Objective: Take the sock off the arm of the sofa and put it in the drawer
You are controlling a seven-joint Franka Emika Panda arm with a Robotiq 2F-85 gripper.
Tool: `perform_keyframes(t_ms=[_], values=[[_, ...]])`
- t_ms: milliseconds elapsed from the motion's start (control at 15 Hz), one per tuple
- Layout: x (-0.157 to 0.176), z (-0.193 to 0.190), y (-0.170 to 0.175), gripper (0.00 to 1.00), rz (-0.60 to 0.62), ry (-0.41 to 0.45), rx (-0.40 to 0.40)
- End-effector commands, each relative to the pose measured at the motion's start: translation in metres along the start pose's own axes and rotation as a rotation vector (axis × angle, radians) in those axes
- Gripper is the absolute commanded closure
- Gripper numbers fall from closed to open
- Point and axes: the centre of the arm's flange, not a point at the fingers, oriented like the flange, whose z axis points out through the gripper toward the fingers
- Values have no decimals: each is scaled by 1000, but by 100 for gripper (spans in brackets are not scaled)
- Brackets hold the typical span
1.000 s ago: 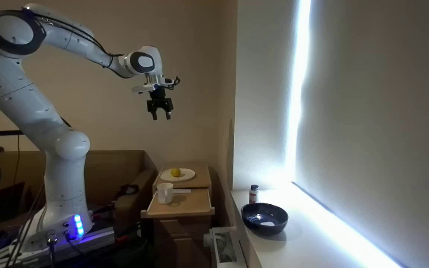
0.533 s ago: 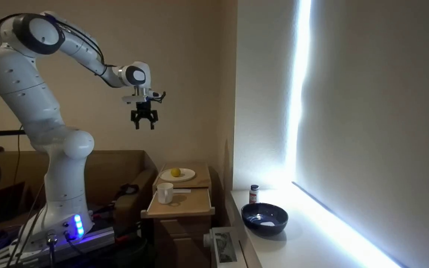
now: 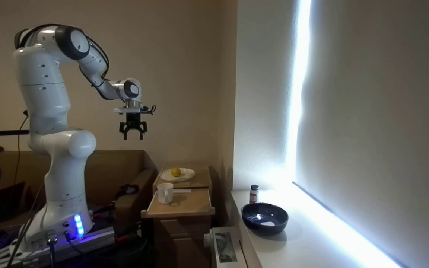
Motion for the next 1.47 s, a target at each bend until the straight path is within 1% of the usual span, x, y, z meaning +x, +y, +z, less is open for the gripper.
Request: perform_keyframes(t_ms=[0, 67, 200, 333, 400, 467, 600, 667, 733, 867, 1000, 1067, 1133, 1200, 1400], values=[[14, 17, 1, 0, 2, -1, 35], [25, 32, -2, 0, 12, -1, 72], [50, 67, -17, 0, 34, 41, 162], [70, 100, -32, 0, 69, 70, 220], [81, 119, -39, 0, 84, 61, 240], [90, 139, -50, 0, 80, 25, 262], [99, 175, -69, 0, 48, -62, 260], [98, 184, -73, 0, 42, -87, 261], [77, 170, -65, 0, 46, -56, 255], [84, 190, -74, 0, 39, -92, 270], [88, 191, -74, 0, 39, -91, 274], [95, 198, -74, 0, 74, -107, 252], [102, 210, -77, 0, 109, -104, 247], [107, 221, -81, 0, 142, -102, 226], [120, 252, -98, 0, 234, -73, 153]])
